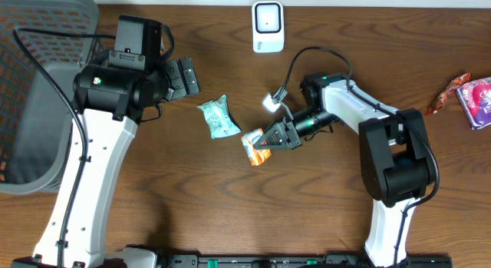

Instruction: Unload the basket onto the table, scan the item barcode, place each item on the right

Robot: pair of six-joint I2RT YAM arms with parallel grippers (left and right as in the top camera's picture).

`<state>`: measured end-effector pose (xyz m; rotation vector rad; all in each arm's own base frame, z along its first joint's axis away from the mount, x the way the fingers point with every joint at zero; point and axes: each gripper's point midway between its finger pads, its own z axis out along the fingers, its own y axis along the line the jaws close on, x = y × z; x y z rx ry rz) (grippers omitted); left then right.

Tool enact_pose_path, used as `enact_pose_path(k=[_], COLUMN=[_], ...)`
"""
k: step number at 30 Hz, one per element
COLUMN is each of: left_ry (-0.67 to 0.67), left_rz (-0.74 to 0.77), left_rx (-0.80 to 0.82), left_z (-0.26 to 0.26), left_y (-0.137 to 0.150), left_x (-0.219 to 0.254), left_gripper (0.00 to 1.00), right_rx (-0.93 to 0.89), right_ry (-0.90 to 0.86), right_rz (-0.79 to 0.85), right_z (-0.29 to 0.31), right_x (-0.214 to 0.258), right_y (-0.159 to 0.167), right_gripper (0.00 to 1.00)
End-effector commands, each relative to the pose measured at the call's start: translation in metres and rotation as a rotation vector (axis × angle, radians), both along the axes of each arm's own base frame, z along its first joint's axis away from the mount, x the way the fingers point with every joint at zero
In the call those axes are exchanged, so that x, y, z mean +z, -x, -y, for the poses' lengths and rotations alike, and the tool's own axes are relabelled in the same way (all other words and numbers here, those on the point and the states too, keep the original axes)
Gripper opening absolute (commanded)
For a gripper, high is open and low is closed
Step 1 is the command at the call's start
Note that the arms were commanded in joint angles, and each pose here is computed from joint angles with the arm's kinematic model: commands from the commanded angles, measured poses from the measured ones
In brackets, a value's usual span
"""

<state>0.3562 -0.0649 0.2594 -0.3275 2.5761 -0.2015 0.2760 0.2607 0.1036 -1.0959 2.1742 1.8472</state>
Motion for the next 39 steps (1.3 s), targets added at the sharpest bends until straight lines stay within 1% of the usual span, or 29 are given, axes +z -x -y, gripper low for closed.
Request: enact_pose_path(k=[1, 7, 9, 10, 12, 19, 24, 28, 31, 33, 34, 36, 39], left_ry=[0.003, 0.004, 0.004, 0.003, 0.004, 0.003, 0.004, 0.004, 0.004, 0.003, 0.003, 0.003, 0.003], left_rz=[-0.008, -0.008, -0.008, -0.008, -0.008, -0.008, -0.008, -0.008, -0.008, -0.008, -0.008, -0.008, -0.008], left_rx=[0.006, 0.006, 0.006, 0.006, 0.006, 0.006, 0.006, 0.006, 0.006, 0.006, 0.006, 0.006, 0.006], left_z=[-0.001, -0.001, -0.001, -0.001, -0.001, -0.001, -0.001, -0.001, -0.001, -0.001, -0.001, -0.001, -0.001], left_y=[0.000, 0.000, 0.000, 0.000, 0.000, 0.000, 0.000, 0.000, 0.000, 0.000, 0.000, 0.000, 0.000], left_x=[-0.002, -0.002, -0.002, -0.002, -0.002, -0.002, -0.002, -0.002, -0.002, -0.002, -0.002, -0.002, -0.002], left_gripper=[0.98, 0.98, 0.98, 0.98, 0.98, 0.98, 0.98, 0.98, 0.98, 0.98, 0.98, 0.98, 0.98], right_rx=[0.034, 0.042, 0.065, 0.092, 0.124, 0.148, 0.097, 0.002, -0.030, -0.061, -0.105, -0.286, -0.550], right_ry=[0.003, 0.022, 0.080, 0.139, 0.176, 0.168, 0.147, 0.181, 0.220, 0.291, 0.357, 0.568, 0.825], right_rz=[0.052, 0.042, 0.048, 0.046, 0.051, 0.071, 0.039, -0.050, -0.040, -0.013, -0.015, -0.035, 0.040], right_z=[0.002, 0.003, 0.008, 0.013, 0.018, 0.019, 0.017, 0.013, 0.011, 0.012, 0.014, 0.025, 0.054], right_x=[-0.006, -0.008, -0.017, -0.025, -0.029, -0.029, -0.024, -0.018, -0.008, -0.006, -0.008, -0.017, -0.018], right_y=[0.005, 0.007, 0.011, 0.016, 0.023, 0.026, 0.018, -0.002, -0.020, -0.038, -0.050, -0.088, -0.140], right_gripper=[0.01, 0.01, 0.01, 0.01, 0.01, 0.01, 0.01, 0.01, 0.01, 0.01, 0.01, 0.01, 0.01])
